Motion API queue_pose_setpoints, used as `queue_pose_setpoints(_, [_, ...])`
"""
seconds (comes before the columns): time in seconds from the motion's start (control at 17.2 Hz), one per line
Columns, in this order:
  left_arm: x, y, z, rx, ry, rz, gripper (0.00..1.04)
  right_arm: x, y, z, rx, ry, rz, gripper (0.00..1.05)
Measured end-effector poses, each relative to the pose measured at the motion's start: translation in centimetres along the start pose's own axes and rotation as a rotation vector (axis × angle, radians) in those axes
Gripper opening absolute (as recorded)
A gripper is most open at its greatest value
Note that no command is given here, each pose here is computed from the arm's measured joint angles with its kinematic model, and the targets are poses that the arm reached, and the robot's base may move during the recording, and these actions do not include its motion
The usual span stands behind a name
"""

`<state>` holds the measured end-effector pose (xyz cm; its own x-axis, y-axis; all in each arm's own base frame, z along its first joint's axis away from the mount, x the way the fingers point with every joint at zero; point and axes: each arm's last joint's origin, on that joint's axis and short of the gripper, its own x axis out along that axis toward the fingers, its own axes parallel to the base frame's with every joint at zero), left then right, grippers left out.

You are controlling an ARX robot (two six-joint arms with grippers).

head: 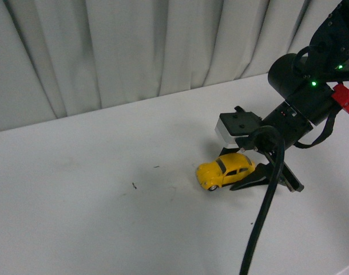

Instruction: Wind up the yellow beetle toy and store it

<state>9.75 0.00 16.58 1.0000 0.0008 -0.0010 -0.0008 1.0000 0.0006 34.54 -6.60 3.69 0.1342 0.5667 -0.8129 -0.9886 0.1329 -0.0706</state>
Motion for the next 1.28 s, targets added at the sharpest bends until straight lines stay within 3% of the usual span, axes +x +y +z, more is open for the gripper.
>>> queue_pose_setpoints(0.17, [0.0,0.0,0.0,0.000,0.000,-0.001,0.98,-0.2,-0.2,0.0,0.009,0.009,-0.007,1.00])
queue_pose_setpoints(0.7, [0.0,0.0,0.0,0.000,0.000,-0.001,0.98,-0.1,-0.4,0.1,0.023,0.020,-0.002,0.98])
queue_pose_setpoints(0.99, [0.0,0.0,0.0,0.000,0.000,0.000,0.98,-0.8,-1.1,2.1,-0.028,0.066,0.056,0.98])
queue_pose_setpoints(1.11, [0.0,0.0,0.0,0.000,0.000,-0.001,0.98,-2.7,-1.3,3.8,-0.087,0.040,0.000,0.98])
queue_pose_setpoints(1.28, [0.0,0.0,0.0,0.000,0.000,-0.001,0.98,-8.9,-1.5,8.4,-0.224,-0.002,-0.182,0.98])
